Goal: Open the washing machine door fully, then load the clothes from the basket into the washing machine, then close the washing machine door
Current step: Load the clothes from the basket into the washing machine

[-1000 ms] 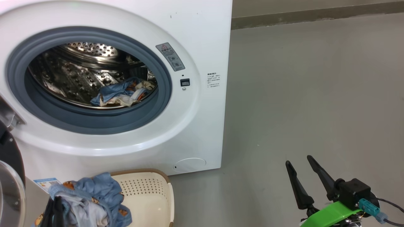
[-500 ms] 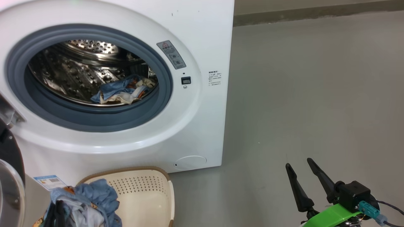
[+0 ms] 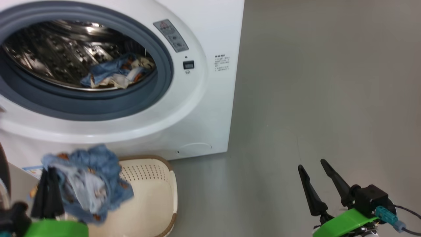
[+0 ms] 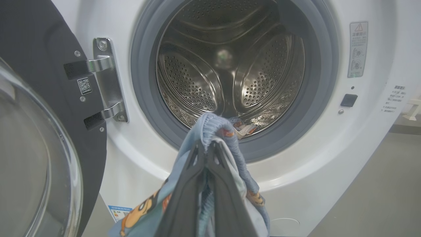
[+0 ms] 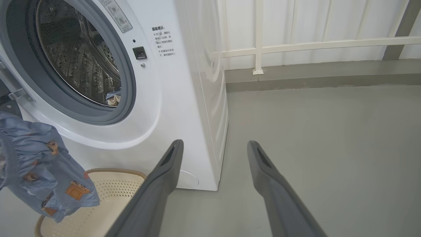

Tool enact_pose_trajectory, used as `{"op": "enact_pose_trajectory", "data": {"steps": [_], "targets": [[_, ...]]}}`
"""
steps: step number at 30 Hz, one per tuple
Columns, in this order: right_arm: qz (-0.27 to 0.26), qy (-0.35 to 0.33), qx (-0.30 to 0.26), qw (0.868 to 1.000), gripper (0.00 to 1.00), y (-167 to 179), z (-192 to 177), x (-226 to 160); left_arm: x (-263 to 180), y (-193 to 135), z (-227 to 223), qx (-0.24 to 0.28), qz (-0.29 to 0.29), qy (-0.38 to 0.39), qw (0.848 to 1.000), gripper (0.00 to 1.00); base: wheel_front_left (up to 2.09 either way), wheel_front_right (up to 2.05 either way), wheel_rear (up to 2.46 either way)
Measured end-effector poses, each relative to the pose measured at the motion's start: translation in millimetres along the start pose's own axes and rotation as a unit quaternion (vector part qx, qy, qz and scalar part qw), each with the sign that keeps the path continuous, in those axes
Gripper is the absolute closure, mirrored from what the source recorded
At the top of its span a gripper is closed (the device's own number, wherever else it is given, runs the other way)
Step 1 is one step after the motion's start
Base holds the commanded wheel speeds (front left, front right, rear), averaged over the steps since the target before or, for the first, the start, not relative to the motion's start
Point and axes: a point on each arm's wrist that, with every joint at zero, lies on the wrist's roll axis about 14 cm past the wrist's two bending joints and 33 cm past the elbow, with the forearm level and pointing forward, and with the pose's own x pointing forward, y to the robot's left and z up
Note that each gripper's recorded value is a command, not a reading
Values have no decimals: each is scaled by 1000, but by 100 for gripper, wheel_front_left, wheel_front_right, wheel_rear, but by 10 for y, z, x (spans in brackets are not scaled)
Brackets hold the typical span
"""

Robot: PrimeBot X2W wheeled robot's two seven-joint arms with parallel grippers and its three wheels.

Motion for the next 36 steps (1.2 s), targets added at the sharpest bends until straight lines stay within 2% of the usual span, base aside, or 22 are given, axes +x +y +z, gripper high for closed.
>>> {"op": "enact_pose_trajectory", "data": {"steps": [14,28,36], "targets": [[-17,21,4,1000,0,-146,-195,278,1101,-227,61,39,-52,-28,997,100,0,0,0],[-59,54,13,997,0,-363,-465,301,2150,-744,-133,33,-100,-12,994,100,0,0,0],[-74,76,16,994,0,-459,-667,388,2573,-1109,-409,30,-133,14,991,100,0,0,0]]}}
